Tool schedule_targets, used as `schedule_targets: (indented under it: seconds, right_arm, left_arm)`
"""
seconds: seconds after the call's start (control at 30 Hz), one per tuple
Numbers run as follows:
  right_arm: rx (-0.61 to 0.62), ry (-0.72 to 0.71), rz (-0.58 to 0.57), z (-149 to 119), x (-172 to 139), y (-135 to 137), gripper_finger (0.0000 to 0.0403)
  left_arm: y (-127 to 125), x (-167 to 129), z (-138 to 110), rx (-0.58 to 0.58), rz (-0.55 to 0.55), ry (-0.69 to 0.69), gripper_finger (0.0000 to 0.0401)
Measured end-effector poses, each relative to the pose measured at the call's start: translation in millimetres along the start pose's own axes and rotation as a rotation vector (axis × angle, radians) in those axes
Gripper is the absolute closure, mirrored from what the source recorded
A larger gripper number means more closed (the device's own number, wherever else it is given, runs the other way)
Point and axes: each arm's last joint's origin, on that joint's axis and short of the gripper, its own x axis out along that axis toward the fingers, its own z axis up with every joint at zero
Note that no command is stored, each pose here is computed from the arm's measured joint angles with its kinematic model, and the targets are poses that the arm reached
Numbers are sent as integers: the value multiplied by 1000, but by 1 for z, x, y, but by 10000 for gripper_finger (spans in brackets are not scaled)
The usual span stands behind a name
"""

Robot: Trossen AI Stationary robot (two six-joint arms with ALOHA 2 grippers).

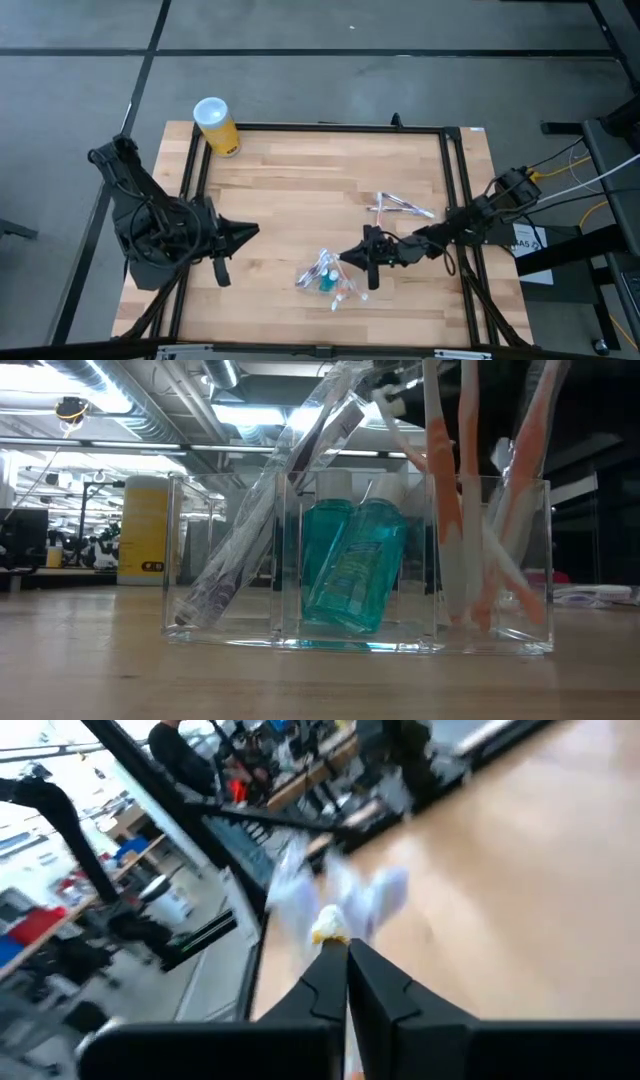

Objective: Pick & Place toothbrushing station
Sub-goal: Put the orange toothbrush into the right section of the transparent organizer

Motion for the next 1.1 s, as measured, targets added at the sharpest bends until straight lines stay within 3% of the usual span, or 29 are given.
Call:
schedule_targets:
  seconds: [0.17,0.37,0.5,0.6,0.73,0.83,0.97,1.1]
  right_arm:
    - [86,70,27,-10,-6,4,348]
    - [140,0,56,2,-11,14,289]
    - [177,-209,-86,30,-22,19,272]
    - [179,-249,-238,52,-30,10,275]
    - [184,59,-321,83,-31,-15,288]
    - [247,311,-513,110,-36,-34,296]
    - [241,469,-771,147,-46,-53,298]
    - [286,600,-833,159,-47,-79,298]
  left_arm:
    - [-6,2,-4,-8,-18,8,368]
    - [-12,5,-9,-10,-22,10,368]
    - [-17,6,-10,-1,-27,3,368]
    - [-17,6,-11,3,-21,-1,368]
    - [-16,6,-11,38,2,-18,368]
    - [-15,6,-10,65,34,-44,368]
    - [-13,8,-8,78,65,-64,368]
    - [-12,11,-8,92,81,-68,368]
